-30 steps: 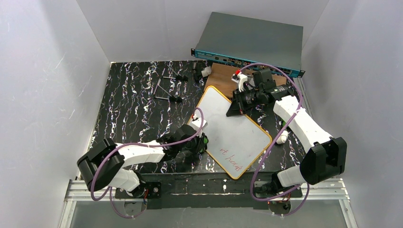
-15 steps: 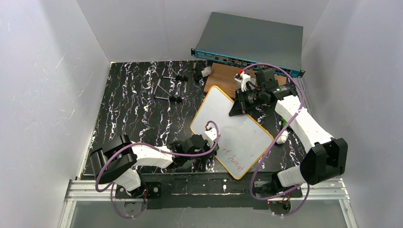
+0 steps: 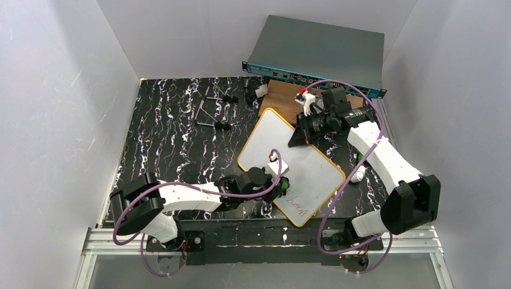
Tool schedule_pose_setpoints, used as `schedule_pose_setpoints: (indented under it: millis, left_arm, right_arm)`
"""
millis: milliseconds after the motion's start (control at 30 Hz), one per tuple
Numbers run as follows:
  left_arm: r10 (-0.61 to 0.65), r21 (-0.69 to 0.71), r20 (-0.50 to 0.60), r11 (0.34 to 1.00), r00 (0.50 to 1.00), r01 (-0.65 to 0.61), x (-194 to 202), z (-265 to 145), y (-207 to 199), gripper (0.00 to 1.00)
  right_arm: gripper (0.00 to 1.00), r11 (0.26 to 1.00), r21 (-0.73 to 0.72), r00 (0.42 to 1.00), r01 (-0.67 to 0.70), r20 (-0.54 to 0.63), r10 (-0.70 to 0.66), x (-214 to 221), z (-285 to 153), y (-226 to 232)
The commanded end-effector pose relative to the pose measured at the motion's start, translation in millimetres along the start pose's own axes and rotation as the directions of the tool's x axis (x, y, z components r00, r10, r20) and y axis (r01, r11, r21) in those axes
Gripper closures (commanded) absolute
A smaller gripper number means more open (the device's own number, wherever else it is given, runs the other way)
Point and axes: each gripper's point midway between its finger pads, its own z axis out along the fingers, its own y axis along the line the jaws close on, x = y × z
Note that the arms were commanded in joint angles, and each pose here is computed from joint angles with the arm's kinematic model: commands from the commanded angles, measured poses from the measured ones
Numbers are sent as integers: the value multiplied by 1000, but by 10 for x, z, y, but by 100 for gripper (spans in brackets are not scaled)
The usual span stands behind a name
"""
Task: Erase the whiteboard
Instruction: Erase the whiteboard at the center of the board.
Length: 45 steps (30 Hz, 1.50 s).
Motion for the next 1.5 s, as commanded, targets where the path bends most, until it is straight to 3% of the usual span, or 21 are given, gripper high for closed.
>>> schedule_pose_setpoints:
  millis: [0, 200, 400, 633, 1200, 1333, 1467]
  left_arm:
    - [-102, -299, -43, 951, 994, 85, -85, -159, 678, 100]
    - [-121, -278, -54, 955, 991, 101, -27, -180, 701, 100]
    - [-26, -106, -26, 994, 999, 23, -69, 43, 208, 100]
    - [99, 46, 30, 994, 995, -100, -97, 267, -417, 100]
    - [179, 222, 104, 955, 978, -199, -207, 298, -966, 100]
    - [176, 214, 97, 958, 980, -193, -176, 294, -943, 100]
    - [151, 70, 109, 985, 983, -159, -221, 235, -570, 100]
  right_arm:
    - [99, 990, -68, 989, 124, 84, -118, -218, 5, 161]
    - [99, 990, -69, 990, 123, 82, -117, -216, 14, 153]
    - [99, 990, -70, 990, 122, 81, -116, -217, 15, 154]
    - [99, 990, -69, 989, 125, 85, -119, -221, 7, 161]
    - [99, 991, -65, 990, 120, 84, -115, -253, -2, 147]
    - [99, 989, -49, 988, 136, 78, -132, -440, -32, 134]
    - [99, 986, -49, 987, 160, 30, -159, -576, 40, 54]
